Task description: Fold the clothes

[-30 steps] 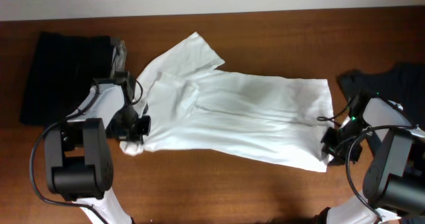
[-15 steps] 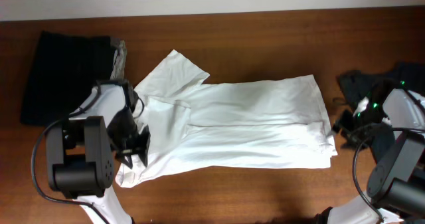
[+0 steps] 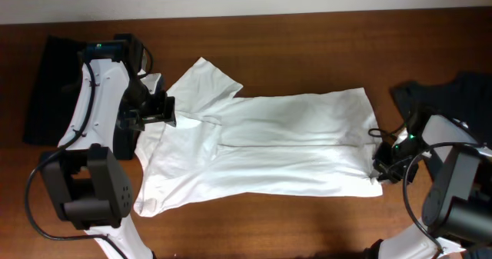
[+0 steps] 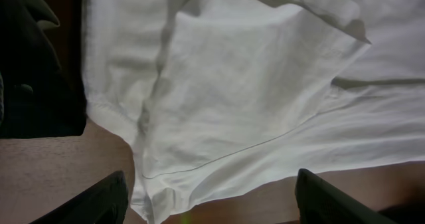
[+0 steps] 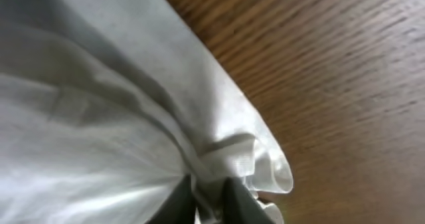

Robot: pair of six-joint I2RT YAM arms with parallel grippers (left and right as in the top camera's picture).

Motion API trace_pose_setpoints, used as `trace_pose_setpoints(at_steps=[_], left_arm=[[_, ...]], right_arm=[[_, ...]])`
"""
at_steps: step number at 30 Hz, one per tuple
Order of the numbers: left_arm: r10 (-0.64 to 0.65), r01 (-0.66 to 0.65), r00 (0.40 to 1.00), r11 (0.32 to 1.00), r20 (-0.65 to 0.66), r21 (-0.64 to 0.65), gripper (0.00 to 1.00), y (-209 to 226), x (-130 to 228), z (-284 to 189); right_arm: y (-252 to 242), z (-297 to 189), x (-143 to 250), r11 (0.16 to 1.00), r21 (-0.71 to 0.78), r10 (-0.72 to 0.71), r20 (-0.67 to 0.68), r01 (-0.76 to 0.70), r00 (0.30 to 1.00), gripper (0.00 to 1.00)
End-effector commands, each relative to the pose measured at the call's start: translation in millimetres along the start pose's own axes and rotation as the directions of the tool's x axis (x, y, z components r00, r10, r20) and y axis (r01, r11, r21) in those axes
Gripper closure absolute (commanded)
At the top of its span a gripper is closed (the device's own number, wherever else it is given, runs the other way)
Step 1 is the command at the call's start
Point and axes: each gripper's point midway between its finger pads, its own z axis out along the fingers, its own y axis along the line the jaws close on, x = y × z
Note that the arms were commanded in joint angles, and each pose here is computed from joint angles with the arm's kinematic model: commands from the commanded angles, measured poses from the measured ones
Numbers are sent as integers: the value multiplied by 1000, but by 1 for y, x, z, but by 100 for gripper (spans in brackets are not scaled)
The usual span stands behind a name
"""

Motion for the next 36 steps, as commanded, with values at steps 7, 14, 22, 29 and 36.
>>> trace_pose_setpoints(at_steps=[7, 14, 22, 29, 36], left_arm=[[64, -71, 994, 994, 94, 78, 20, -16, -19, -8], [328, -396, 804, 918, 497, 34, 14, -83, -109, -32], [500, -499, 661, 850, 560, -169, 14, -123, -182, 36], [534, -534, 585, 820, 610, -205, 25, -143, -218, 88], [545, -549, 622, 815, 562, -183, 76, -143, -214, 128]], right_arm=[[-35, -37, -12, 993, -4, 116, 9, -116, 993, 71], [13, -161, -50, 980, -199, 51, 265, 2, 963, 20], [65, -175, -42, 943, -275, -102, 299, 188, 949, 23], [78, -172, -37, 938, -258, -148, 303, 230, 942, 24], [74, -171, -39, 946, -235, -146, 306, 224, 941, 25]])
